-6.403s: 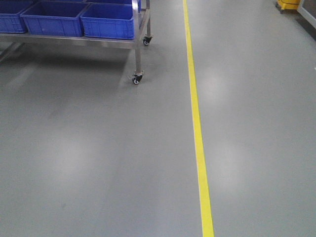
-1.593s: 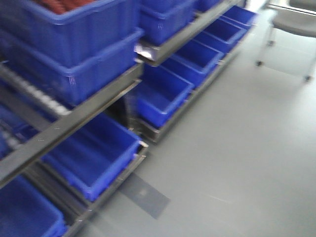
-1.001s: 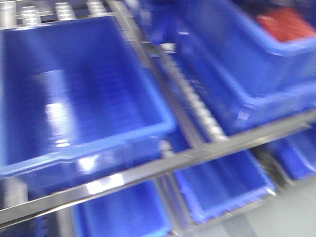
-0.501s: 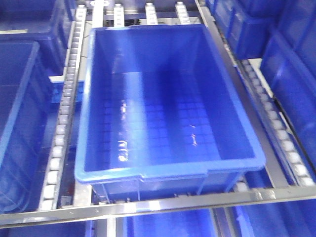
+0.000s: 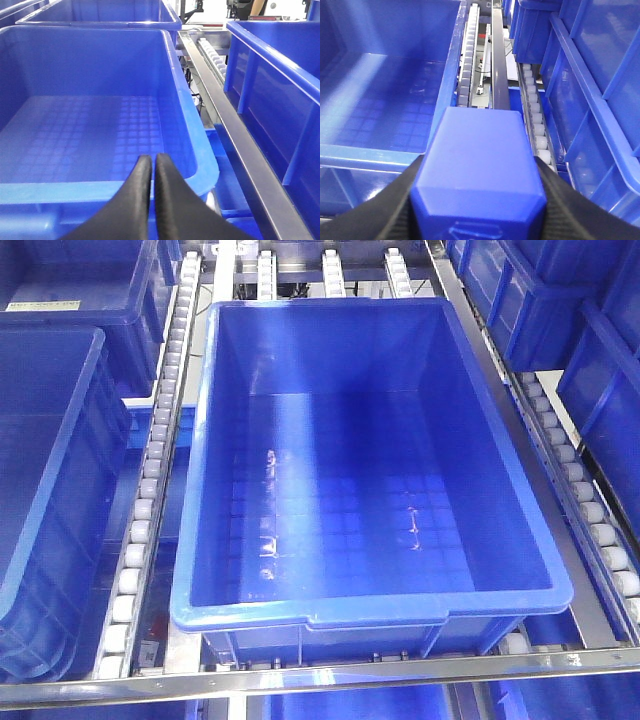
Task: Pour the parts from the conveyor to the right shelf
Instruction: 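Stop in front of the empty blue bin on the shelf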
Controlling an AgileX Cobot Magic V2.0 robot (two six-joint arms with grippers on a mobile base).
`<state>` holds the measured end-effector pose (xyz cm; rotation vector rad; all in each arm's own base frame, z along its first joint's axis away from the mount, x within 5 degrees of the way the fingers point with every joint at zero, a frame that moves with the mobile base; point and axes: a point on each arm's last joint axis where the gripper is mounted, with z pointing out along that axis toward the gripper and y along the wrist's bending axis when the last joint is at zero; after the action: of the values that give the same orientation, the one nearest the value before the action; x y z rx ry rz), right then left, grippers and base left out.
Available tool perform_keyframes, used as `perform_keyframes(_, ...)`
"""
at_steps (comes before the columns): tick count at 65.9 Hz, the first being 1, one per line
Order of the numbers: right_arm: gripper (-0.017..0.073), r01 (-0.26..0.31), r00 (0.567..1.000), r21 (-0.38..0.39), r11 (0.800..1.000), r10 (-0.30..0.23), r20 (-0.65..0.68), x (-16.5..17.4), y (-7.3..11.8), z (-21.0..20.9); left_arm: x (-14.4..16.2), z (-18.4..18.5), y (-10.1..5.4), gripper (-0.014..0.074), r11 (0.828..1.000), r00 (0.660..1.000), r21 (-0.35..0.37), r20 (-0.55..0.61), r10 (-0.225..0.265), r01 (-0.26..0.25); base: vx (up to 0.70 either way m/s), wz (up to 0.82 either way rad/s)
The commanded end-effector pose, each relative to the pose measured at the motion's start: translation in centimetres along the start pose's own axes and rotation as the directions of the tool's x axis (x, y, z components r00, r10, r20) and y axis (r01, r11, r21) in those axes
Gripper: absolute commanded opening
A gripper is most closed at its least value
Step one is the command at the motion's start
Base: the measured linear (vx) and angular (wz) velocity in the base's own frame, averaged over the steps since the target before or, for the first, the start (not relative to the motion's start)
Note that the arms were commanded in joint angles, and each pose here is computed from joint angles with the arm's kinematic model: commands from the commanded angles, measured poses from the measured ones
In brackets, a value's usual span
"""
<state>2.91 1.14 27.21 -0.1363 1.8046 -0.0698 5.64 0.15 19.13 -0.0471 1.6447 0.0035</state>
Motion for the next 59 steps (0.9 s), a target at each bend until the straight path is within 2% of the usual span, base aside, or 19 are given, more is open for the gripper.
perform_keyframes(1,-0.0005,-0.006,0.997,0.027,1.000,0.004,0.080,-1.29,-0.30,-0.22,-1.38,-0.18,-0.04,-0.0006,1.000,0.995,0.007,0.098,-0.017,0.016,0.01,-0.01)
perform_keyframes(59,-0.0005,-0.006,0.997,0.027,1.000,0.004,0.080,-1.29,-0.30,-0.22,-1.38,-0.18,-0.04,-0.0006,1.000,0.995,0.007,0.098,-0.017,0.016,0.08,0.03)
